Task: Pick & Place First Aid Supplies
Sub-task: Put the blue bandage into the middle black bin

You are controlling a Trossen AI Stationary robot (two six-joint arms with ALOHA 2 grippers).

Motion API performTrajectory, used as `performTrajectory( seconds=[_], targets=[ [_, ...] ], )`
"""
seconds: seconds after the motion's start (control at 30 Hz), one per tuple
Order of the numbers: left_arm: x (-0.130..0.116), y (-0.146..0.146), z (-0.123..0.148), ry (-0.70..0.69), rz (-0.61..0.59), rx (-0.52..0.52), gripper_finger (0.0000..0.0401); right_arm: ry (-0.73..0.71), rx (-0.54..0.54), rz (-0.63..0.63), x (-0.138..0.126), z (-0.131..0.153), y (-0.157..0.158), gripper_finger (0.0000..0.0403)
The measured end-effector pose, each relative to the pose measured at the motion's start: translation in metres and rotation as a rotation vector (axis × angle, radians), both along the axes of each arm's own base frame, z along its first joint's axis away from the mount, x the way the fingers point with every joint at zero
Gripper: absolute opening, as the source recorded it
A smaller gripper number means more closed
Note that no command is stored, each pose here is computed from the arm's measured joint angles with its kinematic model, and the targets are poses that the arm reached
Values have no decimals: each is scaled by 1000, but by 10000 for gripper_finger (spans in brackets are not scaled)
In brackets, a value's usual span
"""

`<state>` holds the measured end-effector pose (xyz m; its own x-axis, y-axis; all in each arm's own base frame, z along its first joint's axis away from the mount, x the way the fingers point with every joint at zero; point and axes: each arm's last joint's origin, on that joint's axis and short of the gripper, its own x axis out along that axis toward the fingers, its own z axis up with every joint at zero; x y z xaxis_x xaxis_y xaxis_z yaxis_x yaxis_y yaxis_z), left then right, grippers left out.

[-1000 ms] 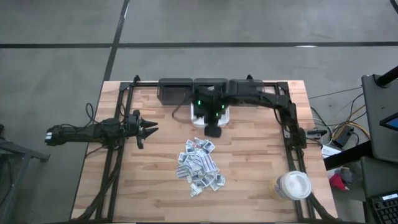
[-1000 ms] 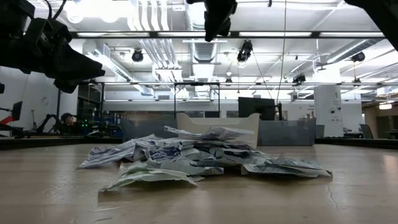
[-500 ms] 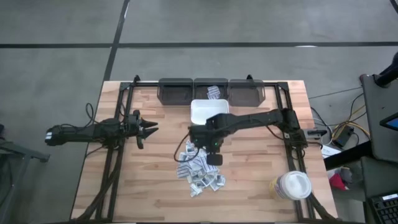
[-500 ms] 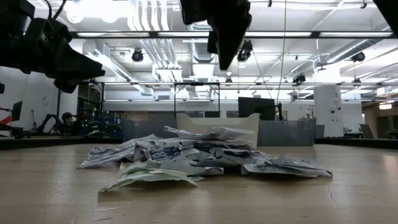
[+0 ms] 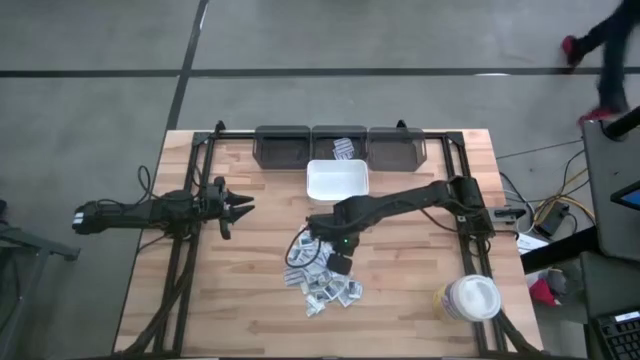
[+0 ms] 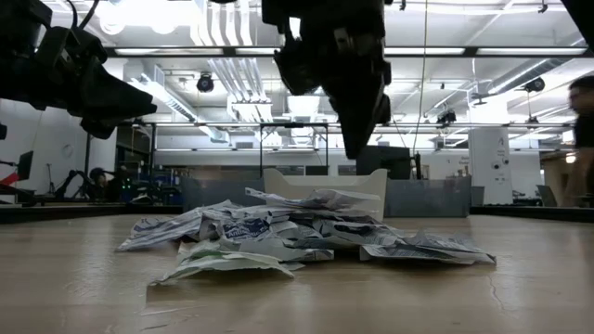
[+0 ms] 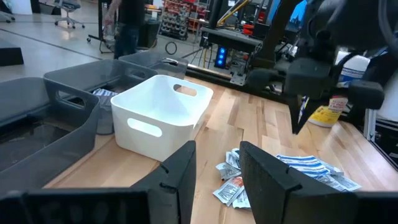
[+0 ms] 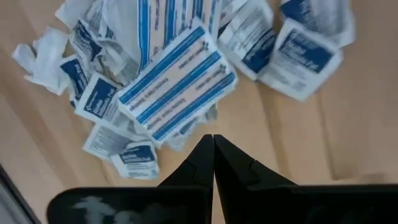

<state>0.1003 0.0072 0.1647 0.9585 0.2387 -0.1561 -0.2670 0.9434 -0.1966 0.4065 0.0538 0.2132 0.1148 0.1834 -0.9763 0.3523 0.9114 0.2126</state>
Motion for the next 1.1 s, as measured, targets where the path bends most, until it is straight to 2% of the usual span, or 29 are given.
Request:
performTrajectory(
  seconds=[0.2, 0.57, 1.1],
  targets=[
    [0, 0, 0, 0, 0, -1, 124, -26, 10, -67, 2, -13, -1, 8],
    [0, 0, 0, 0, -1, -2, 124, 19, -4, -77, -5, -29, -3, 9],
    [0, 0, 0, -2, 0, -5, 124, -55, -3, -54, 2, -29, -8, 14]
  ],
)
